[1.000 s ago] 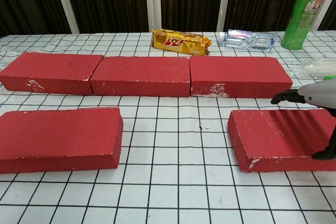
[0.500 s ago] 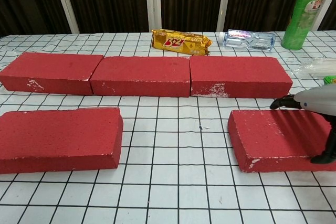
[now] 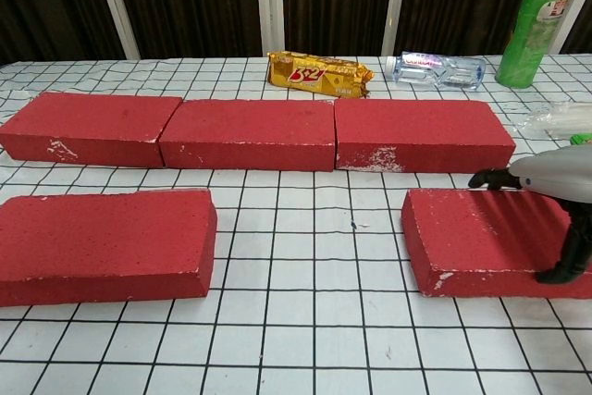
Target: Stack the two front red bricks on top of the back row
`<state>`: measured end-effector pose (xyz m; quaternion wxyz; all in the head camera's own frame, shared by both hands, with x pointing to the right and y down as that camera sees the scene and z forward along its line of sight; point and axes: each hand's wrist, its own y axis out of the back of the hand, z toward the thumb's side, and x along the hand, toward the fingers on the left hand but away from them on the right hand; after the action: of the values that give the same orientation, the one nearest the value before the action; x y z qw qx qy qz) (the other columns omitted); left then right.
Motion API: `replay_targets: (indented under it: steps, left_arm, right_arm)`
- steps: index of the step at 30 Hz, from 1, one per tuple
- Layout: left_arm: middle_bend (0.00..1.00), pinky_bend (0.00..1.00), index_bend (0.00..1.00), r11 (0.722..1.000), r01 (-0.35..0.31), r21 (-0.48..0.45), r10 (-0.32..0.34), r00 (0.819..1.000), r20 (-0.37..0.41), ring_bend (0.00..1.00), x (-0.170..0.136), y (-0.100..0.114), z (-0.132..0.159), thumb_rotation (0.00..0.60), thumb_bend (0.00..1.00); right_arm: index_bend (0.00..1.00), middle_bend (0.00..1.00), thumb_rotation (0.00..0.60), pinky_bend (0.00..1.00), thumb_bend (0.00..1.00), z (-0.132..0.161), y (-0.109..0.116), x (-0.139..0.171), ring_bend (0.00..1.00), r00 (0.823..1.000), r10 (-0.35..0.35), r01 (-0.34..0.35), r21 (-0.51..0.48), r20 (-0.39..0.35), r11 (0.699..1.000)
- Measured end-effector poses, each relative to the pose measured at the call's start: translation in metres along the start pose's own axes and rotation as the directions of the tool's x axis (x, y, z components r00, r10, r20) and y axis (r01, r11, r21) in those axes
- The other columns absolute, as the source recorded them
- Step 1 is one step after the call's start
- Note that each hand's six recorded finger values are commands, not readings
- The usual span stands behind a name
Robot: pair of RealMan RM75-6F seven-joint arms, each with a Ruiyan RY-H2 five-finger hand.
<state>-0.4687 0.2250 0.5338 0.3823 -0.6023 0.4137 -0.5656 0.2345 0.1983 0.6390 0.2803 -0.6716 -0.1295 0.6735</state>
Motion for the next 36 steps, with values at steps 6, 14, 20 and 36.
replay_targets:
  steps: [6, 14, 20, 36]
  left_arm:
    - [0.00, 0.07, 0.16, 1.000, 0.003, -0.004, -0.003, 1.000, 0.000, 0.00, 0.000, 0.000, 0.000, 0.600, 0.03]
    - [0.00, 0.07, 0.16, 1.000, 0.004, -0.008, -0.004, 1.000, 0.002, 0.00, -0.001, 0.000, 0.000, 0.600, 0.03]
    - [0.00, 0.07, 0.16, 1.000, 0.009, -0.005, -0.009, 1.000, 0.004, 0.00, 0.000, -0.001, 0.001, 0.600, 0.03]
    - [0.00, 0.08, 0.16, 0.999, 0.039, 0.023, -0.038, 0.998, -0.058, 0.00, 0.013, -0.012, -0.007, 0.600, 0.03]
  right_arm:
    - [0.20, 0.29, 0.600, 0.00, 0.23, 0.001, -0.002, 0.000, 0.19, 1.000, 0.003, -0.003, 0.015, -0.004, 1.000]
    - [0.28, 0.31, 0.600, 0.00, 0.23, 0.003, 0.010, 0.005, 0.20, 0.999, -0.047, 0.047, 0.009, -0.016, 0.999]
    - [0.28, 0.31, 0.600, 0.00, 0.23, -0.002, 0.035, 0.013, 0.20, 0.996, -0.093, 0.093, 0.019, -0.007, 0.995]
    - [0.28, 0.31, 0.600, 0.00, 0.23, 0.034, 0.153, -0.012, 0.20, 0.981, -0.189, 0.187, 0.051, 0.042, 0.981]
